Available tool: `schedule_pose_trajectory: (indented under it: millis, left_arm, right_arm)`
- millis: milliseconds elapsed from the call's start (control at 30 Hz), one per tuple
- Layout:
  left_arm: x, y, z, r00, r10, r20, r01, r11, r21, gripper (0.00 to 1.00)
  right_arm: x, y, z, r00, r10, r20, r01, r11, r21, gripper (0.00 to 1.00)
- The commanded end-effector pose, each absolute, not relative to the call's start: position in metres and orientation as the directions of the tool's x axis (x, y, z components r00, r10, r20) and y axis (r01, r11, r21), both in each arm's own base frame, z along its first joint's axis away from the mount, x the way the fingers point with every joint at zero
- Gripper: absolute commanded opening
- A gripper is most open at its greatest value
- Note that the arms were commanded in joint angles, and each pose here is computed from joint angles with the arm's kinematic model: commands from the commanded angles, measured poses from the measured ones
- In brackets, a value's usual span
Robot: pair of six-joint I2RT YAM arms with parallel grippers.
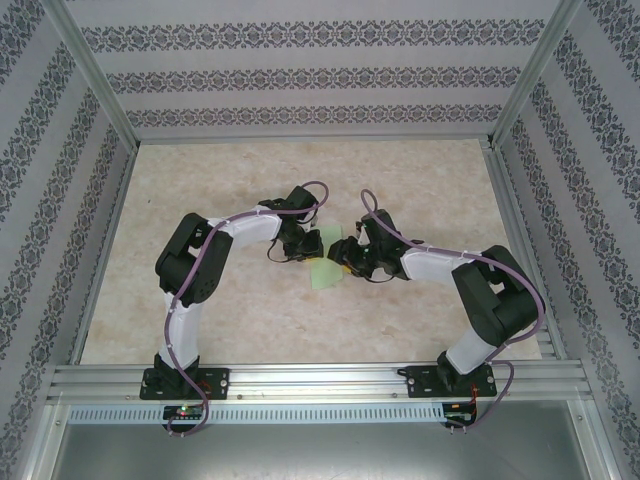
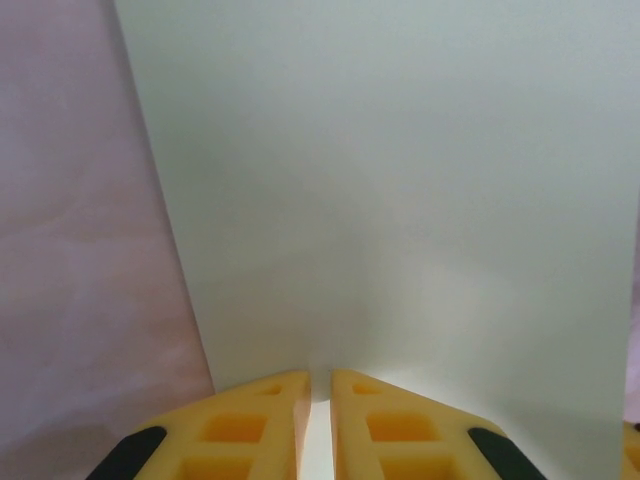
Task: Fold a paper plane with a square sheet of paper (pick it up from the middle)
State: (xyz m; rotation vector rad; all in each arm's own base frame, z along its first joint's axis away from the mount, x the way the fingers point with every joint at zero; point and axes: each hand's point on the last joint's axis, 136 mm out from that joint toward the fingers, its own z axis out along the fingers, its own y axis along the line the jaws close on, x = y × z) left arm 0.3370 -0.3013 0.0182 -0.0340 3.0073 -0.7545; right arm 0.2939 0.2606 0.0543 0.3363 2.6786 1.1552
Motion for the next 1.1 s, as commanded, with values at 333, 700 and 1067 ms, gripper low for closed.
schedule_pose_trajectory:
  millis: [333,700,1067]
  left_arm:
    - [0.328,-0.283,-0.011,-0.999,-0.046,0.022,-0.051,0.926,-0.374,0.15]
    - [0.334,-0.287,-0.002,-0.999,-0.035,0.007,-0.035,0.921,-0.389,0.15]
    - [0.372,-0.296,0.053,-0.976,0.015,-0.217,0.111,0.892,-0.439,0.15]
  right_arm:
    - [0.262,0.247,0.038,-0.929,0.37,0.001,0.27,0.677,0.684,0.25]
    - [0.268,0.238,0.041,-0.898,0.441,-0.003,0.331,0.679,0.655,0.14]
    - [0.26,0.224,0.044,-0.889,0.457,0.004,0.378,0.73,0.57,0.03]
